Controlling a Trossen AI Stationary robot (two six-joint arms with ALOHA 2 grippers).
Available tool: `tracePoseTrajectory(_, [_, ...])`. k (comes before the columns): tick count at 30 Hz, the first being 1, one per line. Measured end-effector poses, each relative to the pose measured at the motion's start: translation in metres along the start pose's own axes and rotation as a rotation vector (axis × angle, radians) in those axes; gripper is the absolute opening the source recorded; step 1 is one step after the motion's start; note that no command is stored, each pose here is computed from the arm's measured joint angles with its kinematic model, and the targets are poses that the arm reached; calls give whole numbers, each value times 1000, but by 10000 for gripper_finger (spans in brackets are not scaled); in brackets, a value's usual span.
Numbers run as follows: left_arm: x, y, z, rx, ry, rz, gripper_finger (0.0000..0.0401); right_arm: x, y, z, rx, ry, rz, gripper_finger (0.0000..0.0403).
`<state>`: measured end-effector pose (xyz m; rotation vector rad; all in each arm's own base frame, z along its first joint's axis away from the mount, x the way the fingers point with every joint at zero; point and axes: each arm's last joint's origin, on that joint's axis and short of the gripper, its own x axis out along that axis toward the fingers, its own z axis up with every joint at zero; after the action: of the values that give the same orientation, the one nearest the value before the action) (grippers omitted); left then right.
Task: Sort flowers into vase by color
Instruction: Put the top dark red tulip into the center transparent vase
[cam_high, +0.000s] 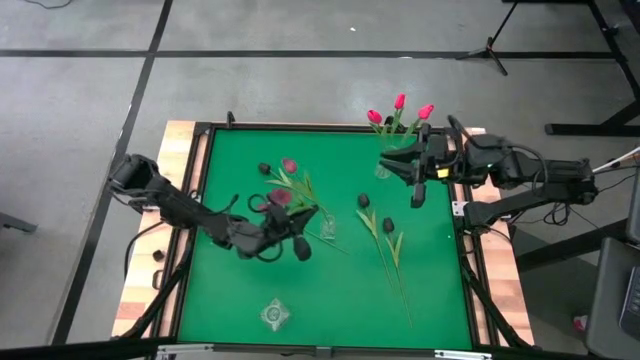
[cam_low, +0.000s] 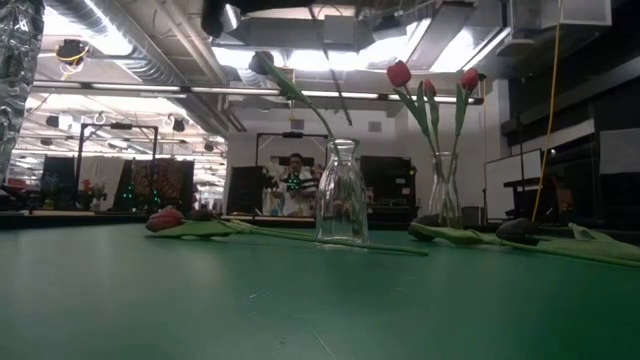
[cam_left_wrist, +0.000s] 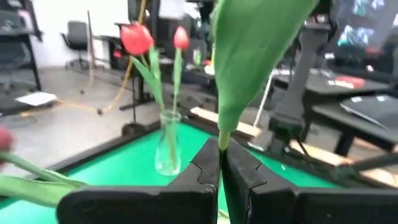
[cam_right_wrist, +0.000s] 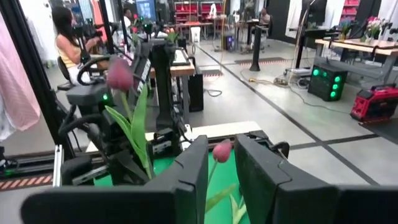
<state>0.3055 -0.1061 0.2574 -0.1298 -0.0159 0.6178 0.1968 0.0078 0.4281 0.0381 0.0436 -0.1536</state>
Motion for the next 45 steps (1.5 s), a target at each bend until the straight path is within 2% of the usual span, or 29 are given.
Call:
tracePoseTrajectory(4, [5, 2, -5, -7, 73, 10, 0, 1, 0, -1, 6, 5, 7, 81])
tracePoseTrajectory(18, [20, 15, -16, -51, 197, -23, 0, 1, 0, -2, 7, 14, 7, 81])
tracePoseTrajectory(23, [26, 19, -18, -90, 259, -87, 0, 1, 0, -2, 7, 14, 7, 81])
tracePoseTrajectory(28, [30, 24, -22, -94, 309, -88, 1, 1, 0, -2, 7, 14, 7, 81])
tracePoseTrajectory(34, [34, 26, -25, -133, 376, -150, 34, 1, 0, -2, 6, 17, 7, 81])
tracePoseTrajectory(45, [31, 27, -22, -115, 400, -192, 116, 1, 0, -4, 0, 42, 6, 81])
